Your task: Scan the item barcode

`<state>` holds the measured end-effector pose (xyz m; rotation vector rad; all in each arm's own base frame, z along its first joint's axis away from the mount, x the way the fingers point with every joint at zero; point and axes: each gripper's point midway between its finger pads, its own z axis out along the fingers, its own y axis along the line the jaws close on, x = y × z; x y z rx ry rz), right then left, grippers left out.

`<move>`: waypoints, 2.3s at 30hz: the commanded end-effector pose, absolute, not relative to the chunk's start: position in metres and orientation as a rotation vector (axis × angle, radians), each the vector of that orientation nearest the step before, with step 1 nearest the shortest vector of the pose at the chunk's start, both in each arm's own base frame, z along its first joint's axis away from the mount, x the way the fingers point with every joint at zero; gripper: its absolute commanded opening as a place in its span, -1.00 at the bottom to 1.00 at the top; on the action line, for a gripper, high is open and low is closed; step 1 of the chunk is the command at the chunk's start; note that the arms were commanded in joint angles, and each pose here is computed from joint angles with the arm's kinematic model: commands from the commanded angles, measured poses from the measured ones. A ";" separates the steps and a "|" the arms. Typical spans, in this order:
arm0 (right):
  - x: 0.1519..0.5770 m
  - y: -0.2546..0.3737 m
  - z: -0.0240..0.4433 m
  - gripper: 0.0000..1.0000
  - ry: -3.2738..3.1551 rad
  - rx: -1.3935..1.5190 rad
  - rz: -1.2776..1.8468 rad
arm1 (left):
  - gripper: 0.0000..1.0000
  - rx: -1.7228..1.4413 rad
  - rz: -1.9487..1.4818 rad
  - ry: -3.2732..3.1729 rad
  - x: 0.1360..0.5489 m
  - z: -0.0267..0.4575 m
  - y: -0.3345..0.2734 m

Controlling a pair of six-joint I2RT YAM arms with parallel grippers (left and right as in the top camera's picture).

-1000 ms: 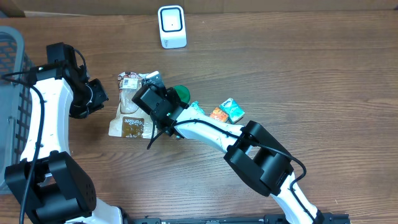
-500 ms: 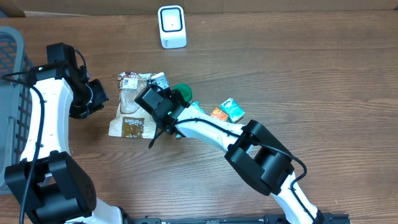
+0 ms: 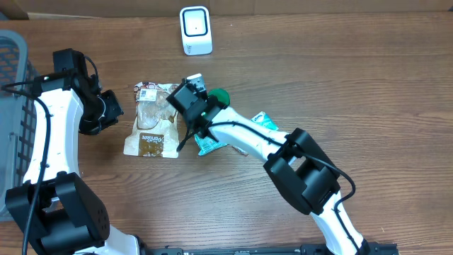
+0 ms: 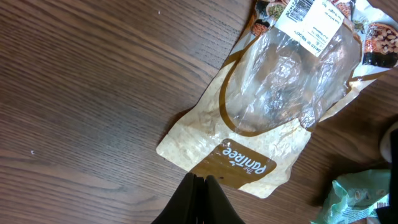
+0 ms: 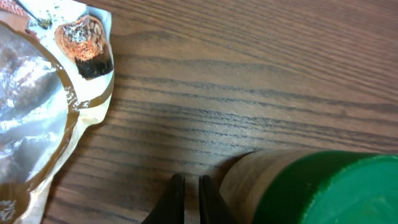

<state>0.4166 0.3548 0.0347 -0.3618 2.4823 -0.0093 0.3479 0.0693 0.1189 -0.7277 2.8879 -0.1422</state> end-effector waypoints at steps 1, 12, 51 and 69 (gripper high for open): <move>0.430 0.355 0.050 -0.87 2.594 -0.327 0.261 | -0.89 -0.694 -0.156 2.883 0.350 0.121 0.065; 0.409 0.380 0.063 -0.73 2.707 -0.409 0.679 | -0.87 -0.638 -0.150 2.890 0.351 0.121 0.066; 0.378 0.398 0.045 0.01 2.823 -0.387 0.876 | -0.86 -0.321 -0.384 2.968 0.355 0.104 0.035; 0.384 0.403 0.042 0.05 2.796 -0.390 0.885 | -0.92 -0.242 -0.574 2.959 0.378 0.070 0.013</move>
